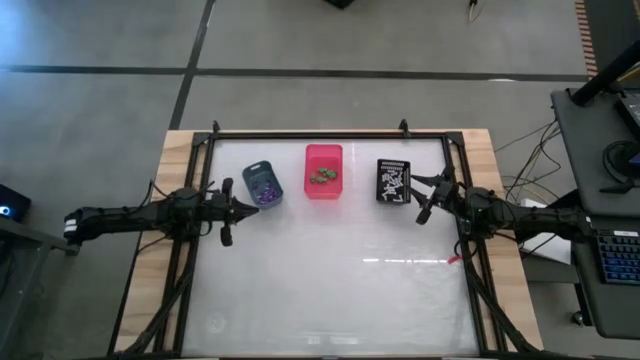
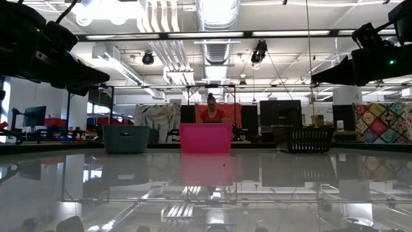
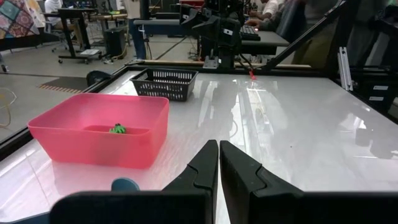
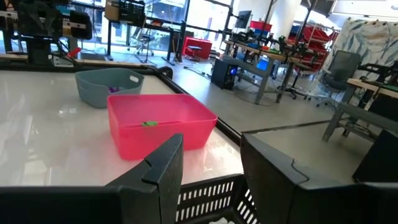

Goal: Sort Halloween decoration
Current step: Return to Home Position

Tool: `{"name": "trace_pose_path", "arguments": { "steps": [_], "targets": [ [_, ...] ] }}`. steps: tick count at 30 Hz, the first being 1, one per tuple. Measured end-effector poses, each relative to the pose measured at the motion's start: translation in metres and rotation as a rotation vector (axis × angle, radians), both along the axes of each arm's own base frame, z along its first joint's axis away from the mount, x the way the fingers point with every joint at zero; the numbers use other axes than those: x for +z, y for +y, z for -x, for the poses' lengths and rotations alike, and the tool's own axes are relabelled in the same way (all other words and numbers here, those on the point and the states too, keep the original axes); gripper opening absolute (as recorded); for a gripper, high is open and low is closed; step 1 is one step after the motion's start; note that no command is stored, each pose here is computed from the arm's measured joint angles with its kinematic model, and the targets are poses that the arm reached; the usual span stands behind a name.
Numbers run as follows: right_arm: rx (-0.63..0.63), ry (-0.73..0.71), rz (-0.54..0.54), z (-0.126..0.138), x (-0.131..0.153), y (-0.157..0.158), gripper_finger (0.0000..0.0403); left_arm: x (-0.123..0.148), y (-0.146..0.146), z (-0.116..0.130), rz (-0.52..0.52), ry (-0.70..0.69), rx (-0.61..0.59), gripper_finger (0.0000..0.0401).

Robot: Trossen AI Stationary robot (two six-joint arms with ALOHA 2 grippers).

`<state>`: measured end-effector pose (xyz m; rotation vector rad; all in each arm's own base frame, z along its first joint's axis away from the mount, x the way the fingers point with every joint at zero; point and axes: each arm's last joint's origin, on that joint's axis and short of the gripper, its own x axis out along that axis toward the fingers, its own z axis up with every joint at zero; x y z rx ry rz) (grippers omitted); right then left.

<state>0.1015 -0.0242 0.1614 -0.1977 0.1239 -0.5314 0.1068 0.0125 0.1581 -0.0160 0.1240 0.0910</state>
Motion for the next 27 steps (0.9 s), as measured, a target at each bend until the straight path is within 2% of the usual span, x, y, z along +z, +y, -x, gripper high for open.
{"name": "trace_pose_path", "arguments": {
  "steps": [27],
  "targets": [
    [0.0,0.0,0.0,0.0,0.0,0.0,0.0153,0.0001,0.0,0.0,0.0,0.0,0.0,0.0]
  ]
}}
